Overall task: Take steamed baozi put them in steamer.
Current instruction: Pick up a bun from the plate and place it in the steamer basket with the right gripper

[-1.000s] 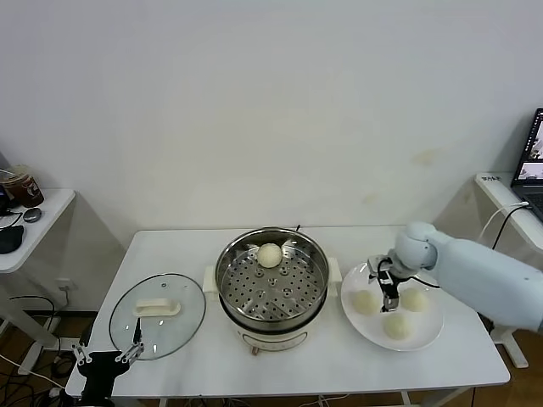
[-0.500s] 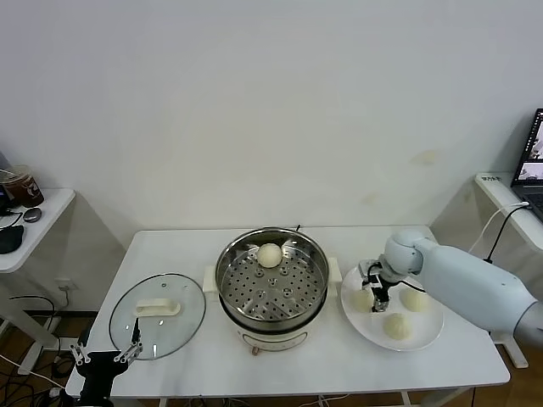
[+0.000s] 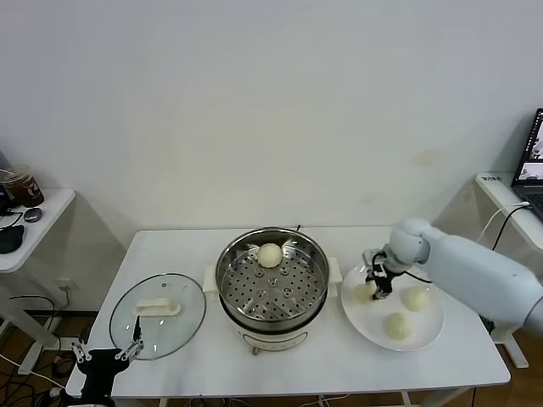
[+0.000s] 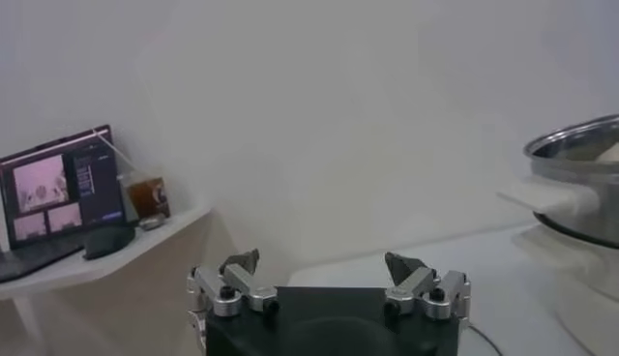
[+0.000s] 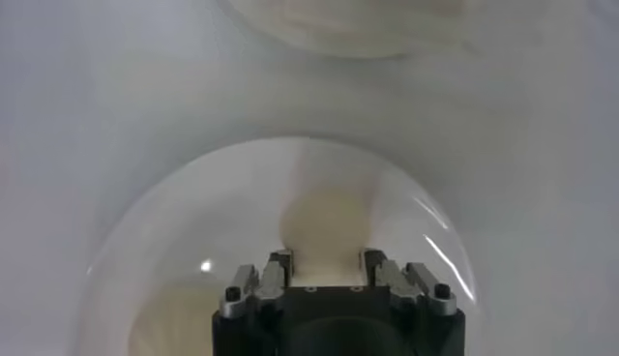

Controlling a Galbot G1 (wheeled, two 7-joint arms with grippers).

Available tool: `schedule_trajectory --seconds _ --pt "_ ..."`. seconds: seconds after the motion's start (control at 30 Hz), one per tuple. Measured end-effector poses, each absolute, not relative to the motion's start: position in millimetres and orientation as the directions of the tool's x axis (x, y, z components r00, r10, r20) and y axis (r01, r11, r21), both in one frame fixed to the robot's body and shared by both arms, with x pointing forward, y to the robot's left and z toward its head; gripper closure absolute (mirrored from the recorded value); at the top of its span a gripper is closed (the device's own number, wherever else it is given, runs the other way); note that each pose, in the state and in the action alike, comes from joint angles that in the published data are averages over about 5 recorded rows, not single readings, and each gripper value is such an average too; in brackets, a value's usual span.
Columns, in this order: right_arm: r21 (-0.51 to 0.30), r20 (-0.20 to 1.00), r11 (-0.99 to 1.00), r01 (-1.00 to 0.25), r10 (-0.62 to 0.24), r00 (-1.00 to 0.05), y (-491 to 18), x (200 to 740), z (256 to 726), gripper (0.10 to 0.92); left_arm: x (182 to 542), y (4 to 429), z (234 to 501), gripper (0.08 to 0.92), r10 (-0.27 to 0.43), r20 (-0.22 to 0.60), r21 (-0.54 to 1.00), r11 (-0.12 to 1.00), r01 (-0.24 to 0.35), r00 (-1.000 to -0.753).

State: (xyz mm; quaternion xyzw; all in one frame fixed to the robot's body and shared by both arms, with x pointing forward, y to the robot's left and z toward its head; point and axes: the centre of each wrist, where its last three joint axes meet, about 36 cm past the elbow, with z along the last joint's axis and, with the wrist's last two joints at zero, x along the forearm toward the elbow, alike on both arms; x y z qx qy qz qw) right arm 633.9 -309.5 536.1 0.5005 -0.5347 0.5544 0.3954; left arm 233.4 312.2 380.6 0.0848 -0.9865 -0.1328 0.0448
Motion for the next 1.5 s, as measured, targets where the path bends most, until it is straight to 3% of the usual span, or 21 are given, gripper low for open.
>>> schedule_trajectory --seconds 0.33,0.57,1.0,1.5 --pt "-0.319 0.941 -0.121 -0.940 -0.156 -0.299 -257.4 629.4 666.6 0.539 243.3 309.0 377.3 0.177 -0.154 0.064 0.252 0.958 -0.133 -0.986" --pt "-0.331 0.933 -0.152 -0.931 -0.204 -0.298 -185.2 611.8 707.5 0.538 245.4 308.1 377.4 0.177 -0.145 0.060 0.251 0.960 -0.125 -0.988" --pt "-0.263 0.951 -0.221 -0.939 -0.222 -0.214 -59.0 602.6 672.1 0.538 247.5 315.7 381.0 0.177 -0.166 0.050 0.264 0.953 -0.147 -0.985" --pt "-0.200 0.965 -0.226 -0.953 -0.214 -0.152 15.7 606.2 606.0 0.537 245.7 319.6 384.2 0.177 -0.186 0.039 0.268 0.949 -0.169 -0.982"
